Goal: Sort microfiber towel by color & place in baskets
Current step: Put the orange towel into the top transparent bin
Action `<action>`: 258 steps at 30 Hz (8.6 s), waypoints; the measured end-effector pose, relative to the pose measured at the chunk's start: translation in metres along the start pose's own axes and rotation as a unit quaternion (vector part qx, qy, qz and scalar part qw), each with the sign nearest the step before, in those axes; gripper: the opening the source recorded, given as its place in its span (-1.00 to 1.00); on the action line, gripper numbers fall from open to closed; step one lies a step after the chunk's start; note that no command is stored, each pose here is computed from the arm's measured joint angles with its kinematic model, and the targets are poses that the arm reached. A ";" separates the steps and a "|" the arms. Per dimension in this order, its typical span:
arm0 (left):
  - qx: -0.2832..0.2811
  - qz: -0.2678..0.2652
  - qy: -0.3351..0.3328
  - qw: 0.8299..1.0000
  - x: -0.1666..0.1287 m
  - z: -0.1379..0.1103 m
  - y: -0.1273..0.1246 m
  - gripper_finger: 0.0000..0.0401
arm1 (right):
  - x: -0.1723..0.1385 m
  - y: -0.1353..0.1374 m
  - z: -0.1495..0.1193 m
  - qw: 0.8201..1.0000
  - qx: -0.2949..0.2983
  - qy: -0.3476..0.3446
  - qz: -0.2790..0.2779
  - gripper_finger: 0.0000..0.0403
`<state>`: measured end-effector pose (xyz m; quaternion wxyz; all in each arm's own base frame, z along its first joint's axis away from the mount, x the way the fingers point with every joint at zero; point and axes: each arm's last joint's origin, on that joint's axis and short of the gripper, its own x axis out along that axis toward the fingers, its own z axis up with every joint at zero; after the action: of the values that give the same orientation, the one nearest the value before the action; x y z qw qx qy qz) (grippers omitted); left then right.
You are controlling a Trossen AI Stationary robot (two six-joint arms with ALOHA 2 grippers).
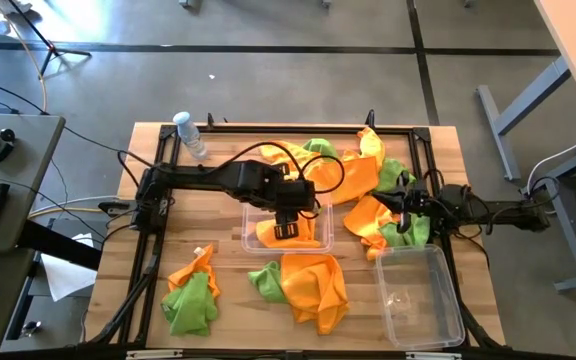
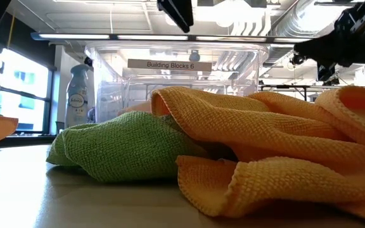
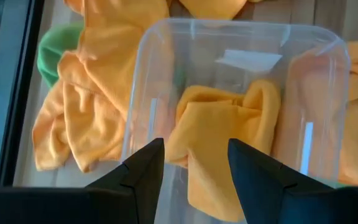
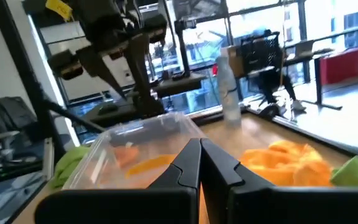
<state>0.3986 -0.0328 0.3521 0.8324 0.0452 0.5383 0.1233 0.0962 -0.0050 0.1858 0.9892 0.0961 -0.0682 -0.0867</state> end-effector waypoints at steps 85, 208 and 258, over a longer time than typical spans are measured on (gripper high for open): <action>-0.252 -0.085 -0.335 0.904 -0.036 -0.278 0.066 -0.16 | 0.157 -0.098 0.027 0.710 0.070 0.558 -0.423 -0.97; -0.236 -0.031 -0.279 0.930 -0.027 -0.286 0.066 -0.16 | 0.290 0.134 0.072 0.840 0.248 0.392 -0.280 -1.00; -0.188 -0.010 -0.278 0.942 -0.026 -0.285 0.066 -0.16 | 0.359 0.107 -0.022 0.763 0.327 0.461 -0.312 -0.42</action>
<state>0.1194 0.0083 0.2701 0.9434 -0.0851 0.2534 0.1961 0.4666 0.0361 0.2282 0.7282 0.4582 0.4059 -0.3082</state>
